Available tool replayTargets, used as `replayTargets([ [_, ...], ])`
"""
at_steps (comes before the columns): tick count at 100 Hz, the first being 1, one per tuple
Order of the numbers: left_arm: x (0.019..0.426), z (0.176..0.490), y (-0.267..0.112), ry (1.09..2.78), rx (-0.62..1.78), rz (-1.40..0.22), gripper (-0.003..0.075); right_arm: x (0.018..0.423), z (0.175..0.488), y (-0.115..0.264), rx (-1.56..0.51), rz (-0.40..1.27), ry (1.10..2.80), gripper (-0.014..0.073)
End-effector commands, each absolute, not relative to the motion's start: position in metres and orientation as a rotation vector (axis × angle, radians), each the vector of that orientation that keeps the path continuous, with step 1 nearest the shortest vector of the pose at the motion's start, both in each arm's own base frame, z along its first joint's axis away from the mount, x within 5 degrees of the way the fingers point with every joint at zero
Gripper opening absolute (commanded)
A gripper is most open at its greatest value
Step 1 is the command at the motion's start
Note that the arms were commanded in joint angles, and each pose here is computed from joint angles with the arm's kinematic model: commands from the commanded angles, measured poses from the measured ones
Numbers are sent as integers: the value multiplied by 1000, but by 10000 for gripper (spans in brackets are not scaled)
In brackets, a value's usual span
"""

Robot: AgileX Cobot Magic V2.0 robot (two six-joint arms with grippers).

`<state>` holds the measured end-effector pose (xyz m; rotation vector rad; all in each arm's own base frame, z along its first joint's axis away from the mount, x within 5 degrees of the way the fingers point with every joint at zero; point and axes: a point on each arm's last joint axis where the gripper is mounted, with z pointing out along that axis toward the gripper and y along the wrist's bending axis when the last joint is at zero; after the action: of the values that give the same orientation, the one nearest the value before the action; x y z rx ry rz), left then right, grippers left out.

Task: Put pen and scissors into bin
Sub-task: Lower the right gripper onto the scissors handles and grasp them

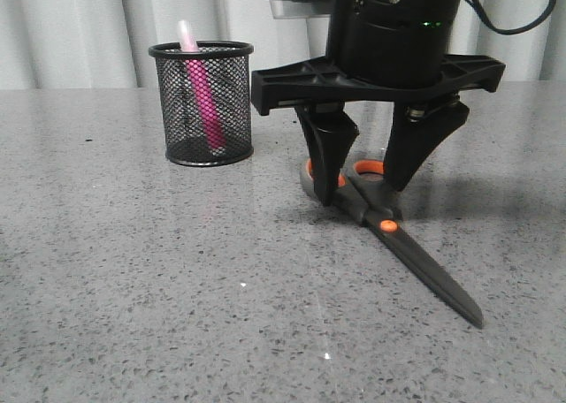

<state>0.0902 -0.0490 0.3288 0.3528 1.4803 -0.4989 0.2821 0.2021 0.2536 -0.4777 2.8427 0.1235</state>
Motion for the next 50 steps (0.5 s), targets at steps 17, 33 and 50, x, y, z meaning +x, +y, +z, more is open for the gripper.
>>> replayTargets([
  [17,88,339,-50,1447,344,-540,62,281,258,199,-470,117,2841,410],
  [33,88,339,-51,1446,348,-543,62,279,282,196,-463,165,2719,410],
  [50,87,339,-53,1443,370,-564,62,269,302,188,-455,184,2679,410],
])
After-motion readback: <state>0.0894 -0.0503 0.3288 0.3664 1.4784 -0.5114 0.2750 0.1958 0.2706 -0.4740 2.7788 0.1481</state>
